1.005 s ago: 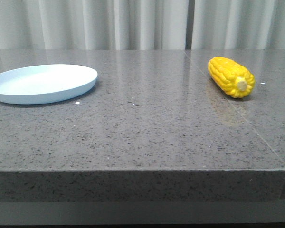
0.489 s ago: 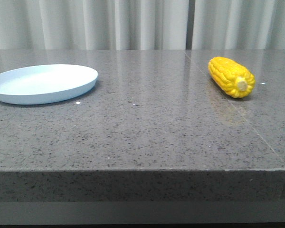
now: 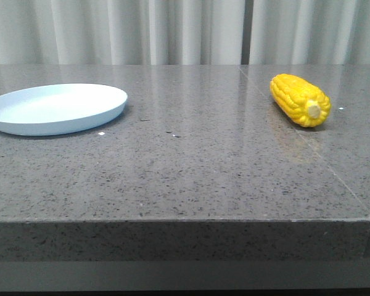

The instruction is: Place corn on plate with both arms

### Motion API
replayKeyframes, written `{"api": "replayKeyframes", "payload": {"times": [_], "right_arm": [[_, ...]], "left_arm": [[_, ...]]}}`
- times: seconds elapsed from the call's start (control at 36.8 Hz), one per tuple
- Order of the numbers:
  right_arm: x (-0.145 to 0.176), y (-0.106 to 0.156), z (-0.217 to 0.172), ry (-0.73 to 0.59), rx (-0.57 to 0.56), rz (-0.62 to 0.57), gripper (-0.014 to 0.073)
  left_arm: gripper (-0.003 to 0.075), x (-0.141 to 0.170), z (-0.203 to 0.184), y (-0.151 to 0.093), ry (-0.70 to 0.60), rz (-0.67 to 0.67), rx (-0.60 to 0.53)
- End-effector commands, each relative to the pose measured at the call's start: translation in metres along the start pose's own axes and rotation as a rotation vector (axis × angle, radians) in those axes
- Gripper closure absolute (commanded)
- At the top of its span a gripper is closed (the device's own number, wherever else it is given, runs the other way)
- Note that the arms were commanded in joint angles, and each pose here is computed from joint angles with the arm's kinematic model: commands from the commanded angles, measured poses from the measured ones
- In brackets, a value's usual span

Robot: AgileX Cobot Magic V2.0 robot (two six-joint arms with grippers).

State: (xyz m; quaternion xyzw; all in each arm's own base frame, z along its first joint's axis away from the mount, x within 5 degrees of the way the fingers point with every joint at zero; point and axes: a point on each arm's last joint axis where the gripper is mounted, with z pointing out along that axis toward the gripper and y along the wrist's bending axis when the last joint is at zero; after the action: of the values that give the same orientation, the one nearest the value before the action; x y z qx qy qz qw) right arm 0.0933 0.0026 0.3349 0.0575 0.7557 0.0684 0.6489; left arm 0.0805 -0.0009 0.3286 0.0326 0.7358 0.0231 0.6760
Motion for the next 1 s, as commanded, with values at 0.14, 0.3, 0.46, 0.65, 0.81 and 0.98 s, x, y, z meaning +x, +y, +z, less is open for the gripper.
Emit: {"api": "replayKeyframes", "payload": {"times": [0.14, 0.3, 0.46, 0.65, 0.81, 0.98], "right_arm": [[-0.018, 0.003, -0.001, -0.112, -0.012, -0.013, -0.0057], [-0.018, 0.003, -0.001, -0.112, -0.012, -0.013, -0.0057], [-0.018, 0.003, -0.001, -0.112, -0.012, -0.013, -0.0057], [-0.018, 0.003, -0.001, -0.112, -0.012, -0.013, -0.0057], [-0.018, 0.003, -0.001, -0.112, -0.012, -0.013, -0.0057], [-0.018, 0.003, -0.001, -0.112, -0.012, -0.013, -0.0057]], "left_arm": [[0.0030, -0.019, -0.001, 0.002, -0.112, -0.008, -0.009], [0.0030, -0.021, -0.001, 0.002, -0.138, -0.011, -0.011], [0.0030, -0.026, 0.020, 0.002, -0.072, -0.012, -0.005], [0.0030, -0.052, 0.081, 0.004, 0.126, -0.013, 0.020], [0.0030, -0.065, 0.133, -0.012, 0.401, -0.030, 0.122], [0.0030, -0.064, 0.189, -0.020, 0.687, -0.063, 0.172]]}}
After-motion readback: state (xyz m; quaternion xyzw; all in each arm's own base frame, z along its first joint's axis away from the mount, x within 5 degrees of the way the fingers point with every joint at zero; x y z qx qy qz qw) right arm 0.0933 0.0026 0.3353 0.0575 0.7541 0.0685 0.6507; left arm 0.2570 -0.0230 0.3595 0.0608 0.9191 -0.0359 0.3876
